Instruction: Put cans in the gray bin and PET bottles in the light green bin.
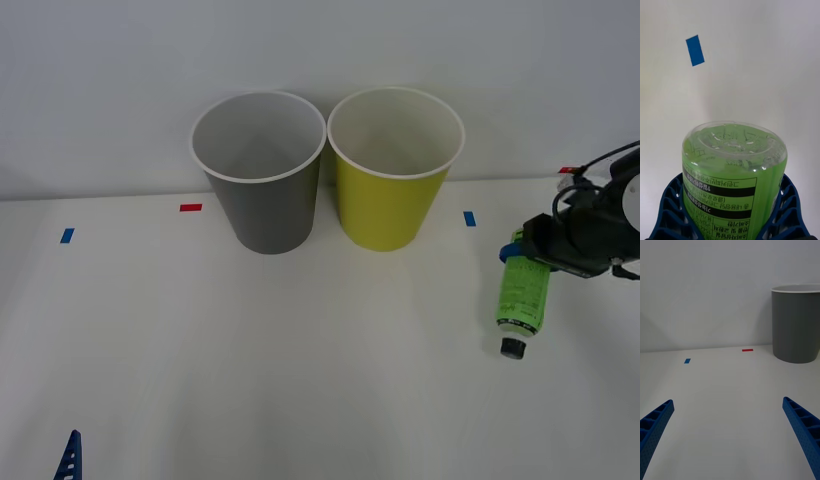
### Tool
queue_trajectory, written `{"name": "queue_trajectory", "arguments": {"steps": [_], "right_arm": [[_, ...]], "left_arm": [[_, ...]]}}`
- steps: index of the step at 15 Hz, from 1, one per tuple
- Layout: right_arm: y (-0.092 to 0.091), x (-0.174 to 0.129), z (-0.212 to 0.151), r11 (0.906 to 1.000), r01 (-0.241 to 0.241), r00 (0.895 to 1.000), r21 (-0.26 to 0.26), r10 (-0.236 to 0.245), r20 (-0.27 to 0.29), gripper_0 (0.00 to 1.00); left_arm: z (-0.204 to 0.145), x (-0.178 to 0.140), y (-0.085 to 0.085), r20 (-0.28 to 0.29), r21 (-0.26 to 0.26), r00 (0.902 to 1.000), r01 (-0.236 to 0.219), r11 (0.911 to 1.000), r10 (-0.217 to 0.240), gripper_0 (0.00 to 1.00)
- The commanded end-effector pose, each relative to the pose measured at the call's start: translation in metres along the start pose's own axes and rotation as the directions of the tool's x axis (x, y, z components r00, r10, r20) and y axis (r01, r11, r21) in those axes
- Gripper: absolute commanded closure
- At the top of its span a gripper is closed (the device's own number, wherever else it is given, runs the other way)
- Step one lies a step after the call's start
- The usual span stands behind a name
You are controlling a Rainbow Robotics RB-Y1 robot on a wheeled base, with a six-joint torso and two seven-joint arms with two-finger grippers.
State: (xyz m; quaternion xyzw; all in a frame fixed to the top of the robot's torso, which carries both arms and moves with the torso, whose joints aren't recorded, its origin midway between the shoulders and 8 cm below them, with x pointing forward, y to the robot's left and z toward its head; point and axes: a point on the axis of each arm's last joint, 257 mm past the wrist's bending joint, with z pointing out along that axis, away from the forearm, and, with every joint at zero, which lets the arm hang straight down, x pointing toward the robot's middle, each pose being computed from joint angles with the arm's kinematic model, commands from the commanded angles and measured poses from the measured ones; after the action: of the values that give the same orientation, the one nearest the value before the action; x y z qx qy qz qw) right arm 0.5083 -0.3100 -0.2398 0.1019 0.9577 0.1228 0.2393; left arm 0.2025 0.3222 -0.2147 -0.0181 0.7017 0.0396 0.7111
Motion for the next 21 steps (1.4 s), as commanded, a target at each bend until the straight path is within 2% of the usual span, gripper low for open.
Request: {"name": "queue_trajectory", "arguments": {"steps": [1, 3, 5, 6, 7, 9, 10, 11, 12, 13, 16, 17, 18, 19, 20, 21], "right_arm": [[0.008, -0.007, -0.018, 0.9925, 0.102, 0.991, -0.067, -0.096, 0.092, 1.00], [0.017, -0.012, -0.029, 0.9813, 0.168, 0.976, -0.094, -0.152, 0.154, 1.00], [0.033, -0.019, -0.045, 0.9627, 0.248, 0.948, -0.108, -0.218, 0.232, 1.00], [0.039, -0.025, -0.054, 0.9510, 0.294, 0.926, -0.095, -0.259, 0.275, 1.00], [0.048, -0.030, -0.067, 0.9333, 0.349, 0.895, -0.084, -0.306, 0.325, 1.00], [0.060, -0.034, -0.081, 0.9077, 0.412, 0.854, -0.080, -0.354, 0.382, 1.00], [0.068, -0.037, -0.092, 0.8839, 0.462, 0.817, -0.071, -0.393, 0.422, 1.00], [0.075, -0.039, -0.102, 0.8639, 0.500, 0.786, -0.061, -0.423, 0.451, 1.00], [0.082, -0.039, -0.109, 0.8481, 0.527, 0.760, -0.054, -0.442, 0.476, 1.00], [0.092, -0.039, -0.119, 0.8305, 0.555, 0.730, -0.046, -0.459, 0.507, 1.00], [0.128, -0.039, -0.160, 0.7986, 0.601, 0.647, -0.034, -0.460, 0.608, 1.00], [0.143, -0.037, -0.176, 0.7846, 0.619, 0.609, -0.025, -0.460, 0.646, 1.00], [0.152, -0.037, -0.188, 0.7810, 0.624, 0.584, -0.013, -0.456, 0.672, 1.00], [0.159, -0.038, -0.200, 0.7776, 0.629, 0.553, 0.012, -0.457, 0.697, 1.00], [0.166, -0.037, -0.213, 0.7752, 0.630, 0.517, 0.041, -0.458, 0.723, 1.00], [0.172, -0.036, -0.221, 0.7737, 0.632, 0.499, 0.051, -0.456, 0.737, 1.00]], "left_arm": [[0.000, 0.000, 0.000, 0.000, 0.000, 1.0000, 0.000, 1.0000, 0.000, 0.00], [0.000, 0.000, 0.000, 0.000, 0.000, 1.0000, 0.000, 1.0000, 0.000, 0.00], [0.000, 0.000, 0.000, 0.000, 0.000, 1.0000, 0.000, 1.0000, 0.000, 0.00], [0.000, 0.000, 0.000, 0.000, 0.000, 1.0000, 0.000, 1.0000, 0.000, 0.00], [0.000, 0.000, 0.000, 0.000, 0.000, 1.0000, 0.000, 1.0000, 0.000, 0.00], [0.000, 0.000, 0.000, 0.000, 0.000, 1.0000, 0.000, 1.0000, 0.000, 0.00], [0.000, 0.000, 0.000, 0.000, 0.000, 1.0000, 0.000, 1.0000, 0.000, 0.00], [0.000, 0.000, 0.000, 0.000, 0.000, 1.0000, 0.000, 1.0000, 0.000, 0.00], [0.000, 0.000, 0.000, 0.000, 0.000, 1.0000, 0.000, 1.0000, 0.000, 0.00], [0.000, 0.000, 0.000, 0.000, 0.000, 1.0000, 0.000, 1.0000, 0.000, 0.00], [0.000, 0.000, 0.000, 0.000, 0.000, 1.0000, 0.000, 1.0000, 0.000, 0.00], [0.000, 0.000, 0.000, 0.000, 0.000, 1.0000, 0.000, 1.0000, 0.000, 0.00], [0.000, 0.000, 0.000, 0.000, 0.000, 1.0000, 0.000, 1.0000, 0.000, 0.00], [0.000, 0.000, 0.000, 0.000, 0.000, 1.0000, 0.000, 1.0000, 0.000, 0.00], [0.000, 0.000, 0.000, 0.000, 0.000, 1.0000, 0.000, 1.0000, 0.000, 0.00], [0.000, 0.000, 0.000, 0.000, 0.000, 1.0000, 0.000, 1.0000, 0.000, 0.00]]}}
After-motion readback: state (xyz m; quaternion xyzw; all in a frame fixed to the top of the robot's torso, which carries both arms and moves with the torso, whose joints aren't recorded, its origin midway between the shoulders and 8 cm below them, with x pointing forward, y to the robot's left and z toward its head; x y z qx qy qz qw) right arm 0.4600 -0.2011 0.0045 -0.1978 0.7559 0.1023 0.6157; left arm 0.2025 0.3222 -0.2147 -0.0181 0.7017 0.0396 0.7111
